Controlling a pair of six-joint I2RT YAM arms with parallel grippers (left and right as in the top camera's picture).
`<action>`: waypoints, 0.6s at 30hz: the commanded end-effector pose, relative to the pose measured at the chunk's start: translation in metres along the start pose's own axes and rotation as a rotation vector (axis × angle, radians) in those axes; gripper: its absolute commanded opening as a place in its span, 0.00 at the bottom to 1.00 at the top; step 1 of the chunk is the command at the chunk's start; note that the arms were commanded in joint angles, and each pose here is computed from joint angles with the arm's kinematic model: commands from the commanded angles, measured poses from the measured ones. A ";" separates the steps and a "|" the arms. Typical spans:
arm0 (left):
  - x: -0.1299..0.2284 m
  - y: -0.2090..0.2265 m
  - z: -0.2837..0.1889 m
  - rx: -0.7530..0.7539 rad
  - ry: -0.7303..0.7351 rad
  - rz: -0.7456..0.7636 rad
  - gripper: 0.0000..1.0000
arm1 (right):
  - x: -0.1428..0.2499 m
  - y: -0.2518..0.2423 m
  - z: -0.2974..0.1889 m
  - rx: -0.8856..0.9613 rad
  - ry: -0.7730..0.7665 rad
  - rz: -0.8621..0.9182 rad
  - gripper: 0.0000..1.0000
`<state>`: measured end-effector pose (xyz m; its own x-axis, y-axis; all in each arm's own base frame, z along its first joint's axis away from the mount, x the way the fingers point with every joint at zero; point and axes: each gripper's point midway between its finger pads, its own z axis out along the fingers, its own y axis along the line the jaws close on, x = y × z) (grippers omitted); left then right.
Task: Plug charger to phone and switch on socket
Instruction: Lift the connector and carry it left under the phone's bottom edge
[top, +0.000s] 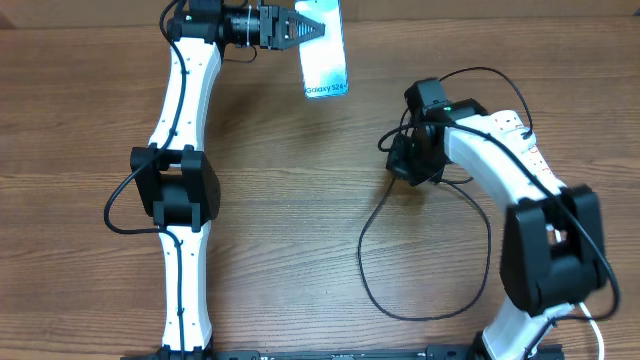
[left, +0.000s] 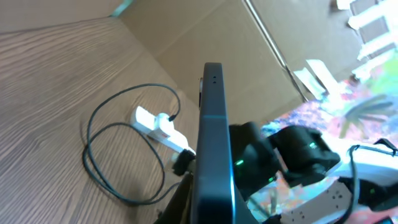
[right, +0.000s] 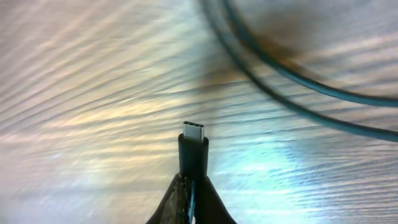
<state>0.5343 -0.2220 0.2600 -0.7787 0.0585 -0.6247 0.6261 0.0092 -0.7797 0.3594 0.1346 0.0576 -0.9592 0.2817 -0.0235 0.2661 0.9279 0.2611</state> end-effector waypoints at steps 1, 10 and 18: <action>0.001 -0.015 0.003 0.080 0.021 -0.014 0.04 | -0.005 0.038 -0.045 -0.155 -0.083 -0.190 0.04; 0.001 -0.016 0.006 0.082 0.026 -0.020 0.04 | 0.013 0.088 -0.085 -0.283 -0.186 -0.424 0.04; 0.004 -0.017 0.020 0.081 0.042 -0.015 0.04 | 0.028 0.128 -0.107 -0.299 -0.234 -0.548 0.04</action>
<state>0.5278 -0.2318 0.2656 -0.7875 0.0784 -0.6113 0.6109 -0.0318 -0.7911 0.3526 0.2234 0.1599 -0.9379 -0.0926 -0.3343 -0.2370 0.8747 0.4227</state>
